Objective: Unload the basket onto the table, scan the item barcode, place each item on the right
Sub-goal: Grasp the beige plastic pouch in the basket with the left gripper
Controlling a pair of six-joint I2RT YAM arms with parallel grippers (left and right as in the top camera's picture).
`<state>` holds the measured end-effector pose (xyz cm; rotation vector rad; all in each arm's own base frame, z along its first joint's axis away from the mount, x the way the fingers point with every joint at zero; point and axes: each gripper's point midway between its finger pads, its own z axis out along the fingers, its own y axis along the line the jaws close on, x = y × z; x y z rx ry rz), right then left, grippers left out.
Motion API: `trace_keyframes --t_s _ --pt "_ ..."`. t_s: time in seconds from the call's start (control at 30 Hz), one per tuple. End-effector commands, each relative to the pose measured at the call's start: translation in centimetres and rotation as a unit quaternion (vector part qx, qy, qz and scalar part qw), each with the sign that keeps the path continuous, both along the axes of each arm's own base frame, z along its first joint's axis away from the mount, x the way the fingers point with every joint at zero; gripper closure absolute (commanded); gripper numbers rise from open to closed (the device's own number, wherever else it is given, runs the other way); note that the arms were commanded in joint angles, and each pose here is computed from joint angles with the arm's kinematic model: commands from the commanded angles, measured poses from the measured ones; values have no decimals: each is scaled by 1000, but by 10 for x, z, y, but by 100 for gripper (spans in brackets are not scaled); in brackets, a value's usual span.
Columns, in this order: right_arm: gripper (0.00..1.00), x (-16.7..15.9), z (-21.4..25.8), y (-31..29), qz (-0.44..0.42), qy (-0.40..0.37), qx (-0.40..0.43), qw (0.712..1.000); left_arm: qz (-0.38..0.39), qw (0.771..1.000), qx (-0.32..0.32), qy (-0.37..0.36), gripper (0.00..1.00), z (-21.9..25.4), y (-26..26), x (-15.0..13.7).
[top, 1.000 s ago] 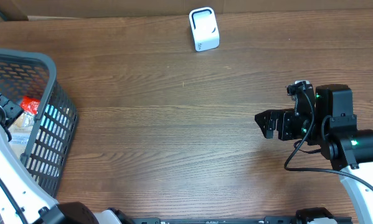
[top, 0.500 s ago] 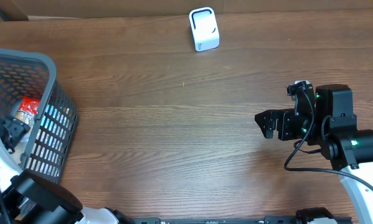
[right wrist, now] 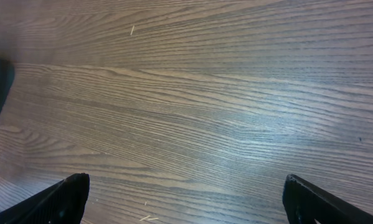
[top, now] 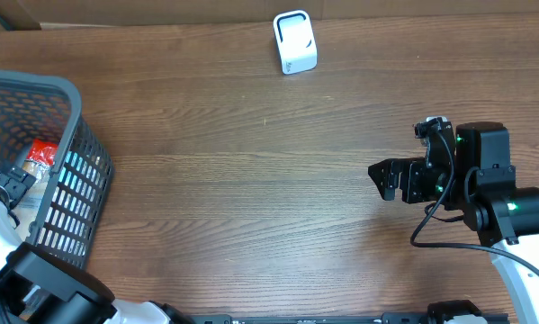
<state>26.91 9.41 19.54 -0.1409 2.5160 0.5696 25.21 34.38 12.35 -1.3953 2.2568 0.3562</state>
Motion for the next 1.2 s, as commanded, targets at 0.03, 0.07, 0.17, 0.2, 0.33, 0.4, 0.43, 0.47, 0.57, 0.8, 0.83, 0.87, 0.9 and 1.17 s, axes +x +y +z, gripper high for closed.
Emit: trace_keyframes --t_s 0.03,0.07,0.17,0.2,0.33,0.4,0.43,0.47,0.57,0.8,0.83,0.87,0.9,1.17 --pt "0 2 9 3 4 -13 3 1000 18 996 -80 21 0 -56 -13 0" --pt "0 2 9 3 4 -12 3 1000 26 995 -88 29 0 -64 -13 -2" --pt "0 1 9 2 4 -10 3 1000 35 992 -110 48 1 -88 -16 -5" --pt "0 1 8 2 4 -9 3 1000 35 991 -116 53 0 -94 -17 -6" --pt "0 1 8 2 4 -9 3 1000 32 989 -127 63 0 -106 -20 -6" --pt "0 1 8 2 4 -8 3 1000 31 989 -128 65 2 -106 -21 -6" --pt "0 1 8 2 4 -9 3 1000 30 989 -129 65 5 -106 -21 -6" --pt "0 1 8 2 4 -9 3 1000 30 989 -131 67 11 -106 -22 -7" --pt "0 1 8 2 4 -9 3 1000 30 987 -139 74 36 -108 -26 -10" --pt "0 1 8 2 4 -9 3 1000 30 985 -150 81 61 -108 -31 -14" --pt "0 1 8 2 4 -9 3 1000 30 985 -151 82 61 -107 -32 -14" --pt "0 1 8 2 4 -9 3 1000 30 984 -152 83 61 -106 -32 -14" --pt "0 1 8 2 4 -9 3 1000 30 984 -154 84 62 -104 -32 -14" --pt "0 1 8 2 4 -9 3 1000 22 985 -158 61 84 -51 -20 5"
